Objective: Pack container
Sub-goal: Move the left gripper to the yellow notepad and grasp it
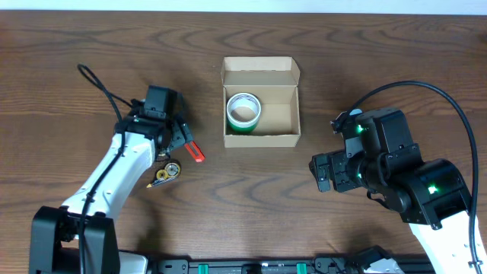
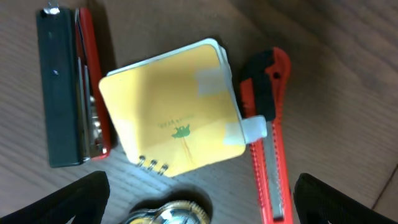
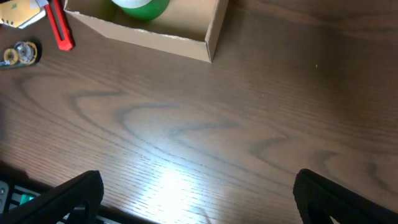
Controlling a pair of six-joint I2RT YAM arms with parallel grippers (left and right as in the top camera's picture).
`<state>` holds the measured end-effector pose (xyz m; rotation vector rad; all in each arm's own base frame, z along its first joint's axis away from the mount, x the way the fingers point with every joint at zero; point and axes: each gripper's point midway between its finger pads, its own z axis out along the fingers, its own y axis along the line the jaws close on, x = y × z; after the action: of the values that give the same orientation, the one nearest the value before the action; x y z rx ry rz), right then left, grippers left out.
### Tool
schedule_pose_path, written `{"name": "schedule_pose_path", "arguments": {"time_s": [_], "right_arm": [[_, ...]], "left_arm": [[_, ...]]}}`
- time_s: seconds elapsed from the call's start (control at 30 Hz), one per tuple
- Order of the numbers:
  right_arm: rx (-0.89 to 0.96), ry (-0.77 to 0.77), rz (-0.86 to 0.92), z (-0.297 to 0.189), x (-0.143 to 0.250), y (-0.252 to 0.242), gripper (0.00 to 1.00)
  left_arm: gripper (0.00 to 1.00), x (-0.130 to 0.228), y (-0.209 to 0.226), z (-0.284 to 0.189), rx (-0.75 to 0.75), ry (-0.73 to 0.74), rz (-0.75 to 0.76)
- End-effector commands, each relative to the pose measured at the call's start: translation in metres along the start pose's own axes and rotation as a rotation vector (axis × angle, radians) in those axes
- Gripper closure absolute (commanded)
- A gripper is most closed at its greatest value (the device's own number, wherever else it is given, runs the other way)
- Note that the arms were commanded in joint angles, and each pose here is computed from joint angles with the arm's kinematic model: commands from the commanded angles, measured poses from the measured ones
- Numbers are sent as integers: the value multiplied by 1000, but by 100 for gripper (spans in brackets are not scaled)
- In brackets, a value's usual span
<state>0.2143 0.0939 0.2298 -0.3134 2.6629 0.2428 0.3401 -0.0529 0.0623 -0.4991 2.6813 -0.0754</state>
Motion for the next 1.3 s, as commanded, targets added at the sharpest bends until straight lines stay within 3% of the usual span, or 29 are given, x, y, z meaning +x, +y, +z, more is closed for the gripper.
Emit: {"name": "schedule_pose_path", "arguments": {"time_s": [0.0, 0.5, 1.07, 1.1, 1.27], "right_arm": [[-7, 0, -16, -1, 0, 2, 1], [-7, 0, -16, -1, 0, 2, 1], [-7, 0, -16, -1, 0, 2, 1], [-7, 0, -16, -1, 0, 2, 1], [-7, 0, -16, -1, 0, 2, 1]], "left_arm": [[5, 0, 3, 3, 4, -18, -107], [5, -11, 21, 38, 8, 2, -232], [0, -2, 25, 64, 15, 65, -213], [6, -1, 26, 65, 12, 66, -213], [15, -1, 30, 65, -8, 65, -212]]}}
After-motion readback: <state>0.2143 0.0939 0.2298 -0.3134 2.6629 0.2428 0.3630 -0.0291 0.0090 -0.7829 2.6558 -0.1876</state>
